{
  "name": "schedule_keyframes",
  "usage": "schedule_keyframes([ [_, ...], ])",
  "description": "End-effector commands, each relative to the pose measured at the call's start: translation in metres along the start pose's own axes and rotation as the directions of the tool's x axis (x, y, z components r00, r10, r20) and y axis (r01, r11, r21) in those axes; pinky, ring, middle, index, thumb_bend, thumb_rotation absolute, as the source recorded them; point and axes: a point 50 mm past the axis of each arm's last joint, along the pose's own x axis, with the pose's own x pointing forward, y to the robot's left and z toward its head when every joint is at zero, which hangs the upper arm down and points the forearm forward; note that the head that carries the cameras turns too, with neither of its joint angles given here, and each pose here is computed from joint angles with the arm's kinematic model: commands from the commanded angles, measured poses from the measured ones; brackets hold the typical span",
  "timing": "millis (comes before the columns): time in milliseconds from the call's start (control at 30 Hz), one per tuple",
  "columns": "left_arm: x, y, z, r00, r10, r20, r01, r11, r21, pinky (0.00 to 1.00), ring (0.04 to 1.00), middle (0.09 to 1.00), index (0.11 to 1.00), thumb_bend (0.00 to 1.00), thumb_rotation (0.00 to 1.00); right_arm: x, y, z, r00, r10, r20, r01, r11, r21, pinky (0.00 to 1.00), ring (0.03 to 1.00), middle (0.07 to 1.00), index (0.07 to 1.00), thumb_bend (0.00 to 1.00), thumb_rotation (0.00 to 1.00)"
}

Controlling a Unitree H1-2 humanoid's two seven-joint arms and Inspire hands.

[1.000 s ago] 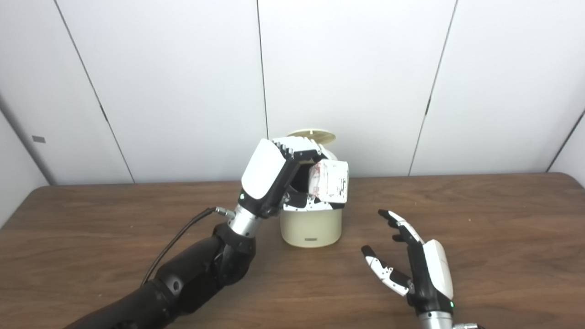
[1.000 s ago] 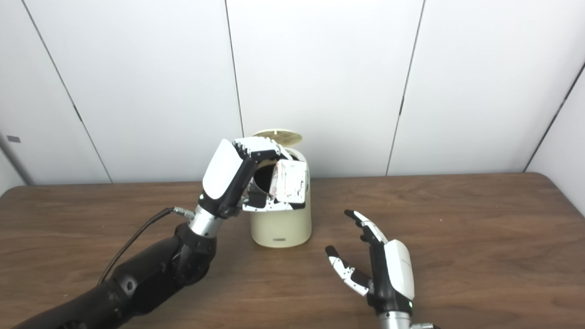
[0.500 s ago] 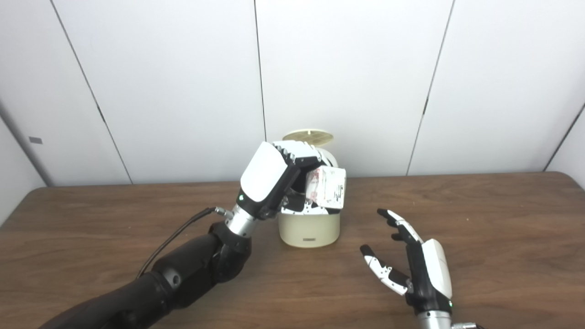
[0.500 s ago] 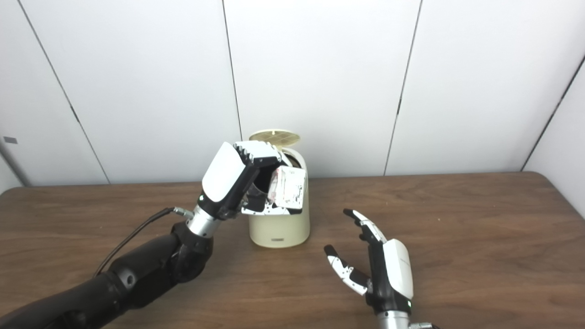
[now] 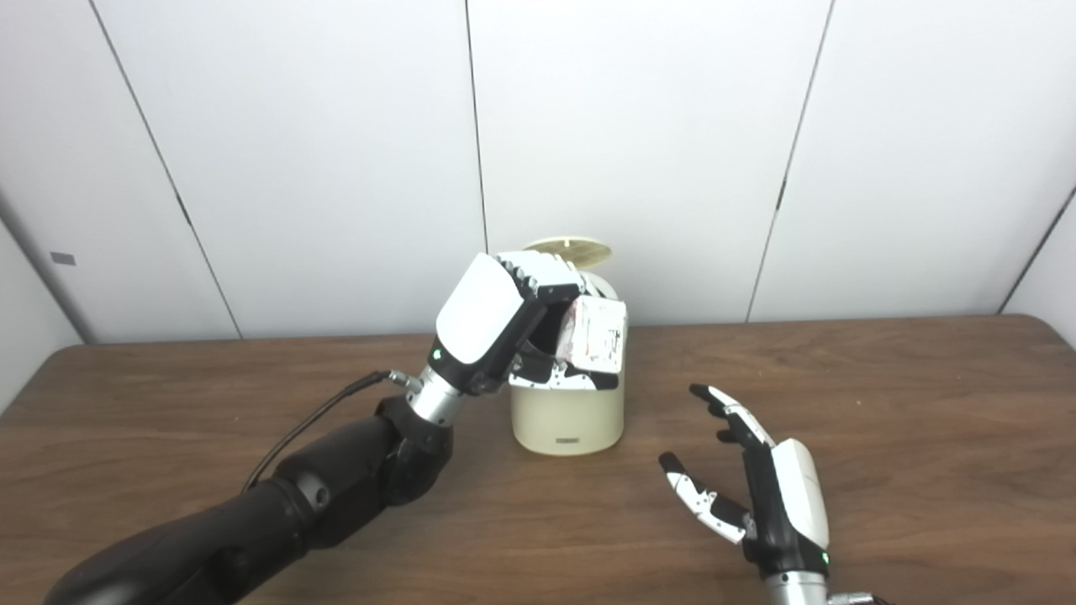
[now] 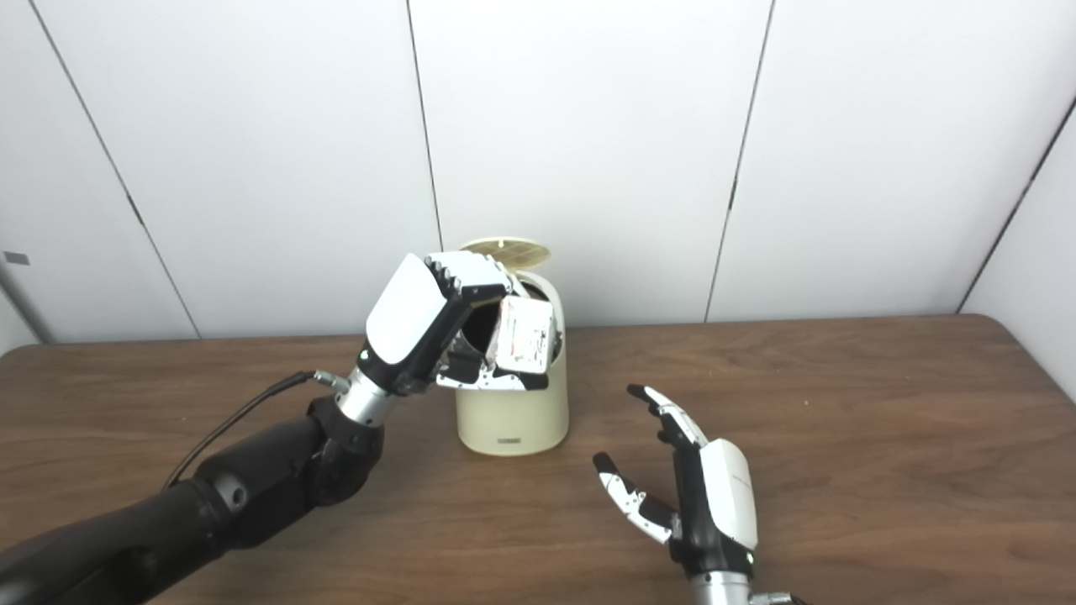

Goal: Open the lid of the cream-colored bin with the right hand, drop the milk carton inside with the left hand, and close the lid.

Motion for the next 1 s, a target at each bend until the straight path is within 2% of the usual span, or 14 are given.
schedule_keyframes([
  [0, 0.022, 0.023, -0.013, 0.998, 0.041, 0.037, -0.044, 0.997, 0.062, 0.43, 0.492, 0.482, 0.456, 0.5, 0.0, -0.016, 0.015, 0.001, 0.999, 0.026, -0.038, -0.024, 0.999, 0.038, 0.7, 0.811, 0.835, 0.809, 0.23, 0.35],
  [100, 0.023, 0.024, -0.015, 0.999, 0.04, 0.031, -0.042, 0.997, 0.067, 0.43, 0.492, 0.479, 0.458, 0.5, 0.0, -0.017, 0.015, 0.0, 0.999, 0.022, -0.031, -0.021, 0.999, 0.035, 0.69, 0.809, 0.832, 0.806, 0.23, 0.31],
  [233, 0.025, 0.026, -0.017, 0.998, 0.047, 0.031, -0.049, 0.996, 0.075, 0.44, 0.501, 0.479, 0.451, 0.5, 0.0, -0.017, 0.014, 0.0, 0.999, 0.028, -0.04, -0.027, 0.999, 0.03, 0.7, 0.812, 0.836, 0.811, 0.22, 0.38],
  [400, 0.029, 0.03, -0.022, 0.999, 0.043, 0.033, -0.046, 0.994, 0.097, 0.45, 0.497, 0.479, 0.454, 0.5, 0.0, -0.018, 0.015, -0.002, 0.999, 0.021, -0.036, -0.019, 0.999, 0.034, 0.69, 0.807, 0.832, 0.806, 0.23, 0.35],
  [700, 0.036, 0.035, -0.028, 0.998, 0.047, 0.049, -0.053, 0.99, 0.133, 0.43, 0.495, 0.474, 0.459, 0.5, 0.0, -0.018, 0.016, -0.002, 0.999, 0.021, -0.038, -0.02, 0.999, 0.037, 0.69, 0.809, 0.832, 0.807, 0.23, 0.35],
  [867, 0.041, 0.039, -0.028, 0.997, 0.047, 0.054, -0.054, 0.989, 0.137, 0.43, 0.501, 0.474, 0.457, 0.5, 0.0, -0.018, 0.016, -0.003, 0.999, 0.028, -0.037, -0.027, 0.999, 0.03, 0.7, 0.812, 0.836, 0.811, 0.23, 0.3],
  [967, 0.044, 0.042, -0.029, 0.997, 0.049, 0.06, -0.057, 0.988, 0.141, 0.44, 0.506, 0.475, 0.455, 0.5, 0.0, -0.018, 0.017, -0.002, 0.999, 0.029, -0.038, -0.027, 0.999, 0.036, 0.7, 0.811, 0.836, 0.809, 0.23, 0.31],
])
